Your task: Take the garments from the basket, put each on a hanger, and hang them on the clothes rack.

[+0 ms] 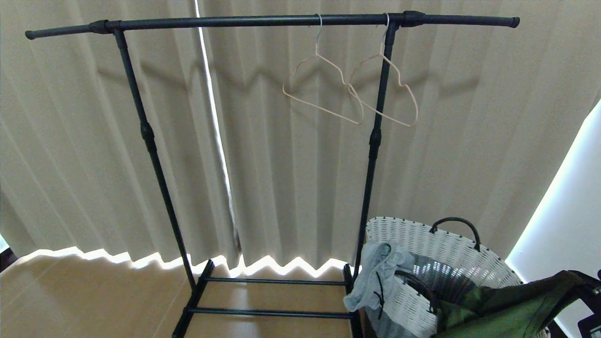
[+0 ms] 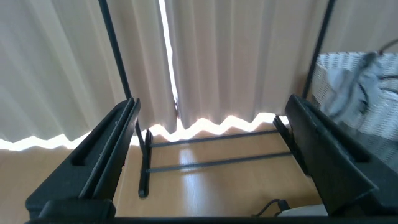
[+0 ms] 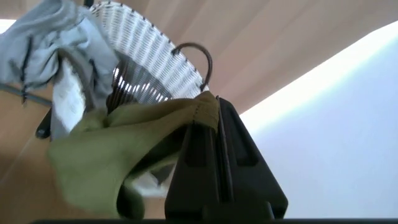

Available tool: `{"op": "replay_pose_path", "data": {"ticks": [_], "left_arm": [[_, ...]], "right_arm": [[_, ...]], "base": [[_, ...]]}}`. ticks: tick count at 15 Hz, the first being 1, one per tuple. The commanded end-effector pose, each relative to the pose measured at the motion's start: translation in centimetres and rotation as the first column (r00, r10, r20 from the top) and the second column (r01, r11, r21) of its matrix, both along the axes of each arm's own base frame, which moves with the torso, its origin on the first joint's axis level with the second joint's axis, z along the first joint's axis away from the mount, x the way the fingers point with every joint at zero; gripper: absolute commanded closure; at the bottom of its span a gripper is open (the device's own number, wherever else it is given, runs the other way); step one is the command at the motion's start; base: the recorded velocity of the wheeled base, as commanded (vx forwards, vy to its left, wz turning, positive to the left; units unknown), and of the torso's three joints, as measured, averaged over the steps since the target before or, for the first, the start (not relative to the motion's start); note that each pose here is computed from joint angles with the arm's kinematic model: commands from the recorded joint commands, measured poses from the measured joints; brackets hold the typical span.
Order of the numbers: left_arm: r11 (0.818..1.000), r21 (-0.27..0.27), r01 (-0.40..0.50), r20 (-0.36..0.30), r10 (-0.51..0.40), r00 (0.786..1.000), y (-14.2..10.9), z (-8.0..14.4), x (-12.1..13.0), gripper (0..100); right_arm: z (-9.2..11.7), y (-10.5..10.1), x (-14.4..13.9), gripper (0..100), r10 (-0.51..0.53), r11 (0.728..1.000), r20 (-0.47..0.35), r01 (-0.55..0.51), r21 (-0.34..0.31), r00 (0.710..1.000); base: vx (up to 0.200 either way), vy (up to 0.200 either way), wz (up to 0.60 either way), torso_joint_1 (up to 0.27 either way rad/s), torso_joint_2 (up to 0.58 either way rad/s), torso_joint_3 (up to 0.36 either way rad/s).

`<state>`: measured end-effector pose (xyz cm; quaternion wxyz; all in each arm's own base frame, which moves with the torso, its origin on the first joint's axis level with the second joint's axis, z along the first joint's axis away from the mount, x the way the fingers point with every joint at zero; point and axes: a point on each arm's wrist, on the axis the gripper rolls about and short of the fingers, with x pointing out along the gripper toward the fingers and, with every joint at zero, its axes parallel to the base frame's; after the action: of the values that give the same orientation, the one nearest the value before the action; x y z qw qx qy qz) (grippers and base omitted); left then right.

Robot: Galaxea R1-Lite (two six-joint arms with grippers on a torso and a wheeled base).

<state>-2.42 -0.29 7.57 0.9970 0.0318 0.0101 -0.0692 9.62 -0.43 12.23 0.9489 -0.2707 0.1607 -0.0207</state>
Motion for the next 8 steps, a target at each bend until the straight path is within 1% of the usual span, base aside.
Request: {"op": "replay_pose_path", "data": {"ticks": [1,3,8], "left_arm": [[1.0,-0.001,0.002,0.0,-0.002,1.0,0.0,0.0,0.0,0],[1.0,-0.001,0.0,0.0,0.0,1.0,0.0,0.0,0.0,0],[1.0,-0.001,0.0,0.0,0.0,1.0,0.0,0.0,0.0,0]], "right_arm": [[0.15,0.0,-0.21,100,0.0,1.0,0.018,0.0,-0.001,1.0],[0.11,0.01,-0.23,100,0.0,1.0,0.016,0.0,-0.001,1.0],[0.03,0.05,-0.27,100,0.005,1.0,0.013,-0.005,-0.002,1.0]], "base": [[-0.2,0.0,0.0,0.002,0.0,0.002],[-0.2,0.0,0.0,0.0,0.0,0.0],[0.0,0.0,0.0,0.0,0.0,0.0]]}}
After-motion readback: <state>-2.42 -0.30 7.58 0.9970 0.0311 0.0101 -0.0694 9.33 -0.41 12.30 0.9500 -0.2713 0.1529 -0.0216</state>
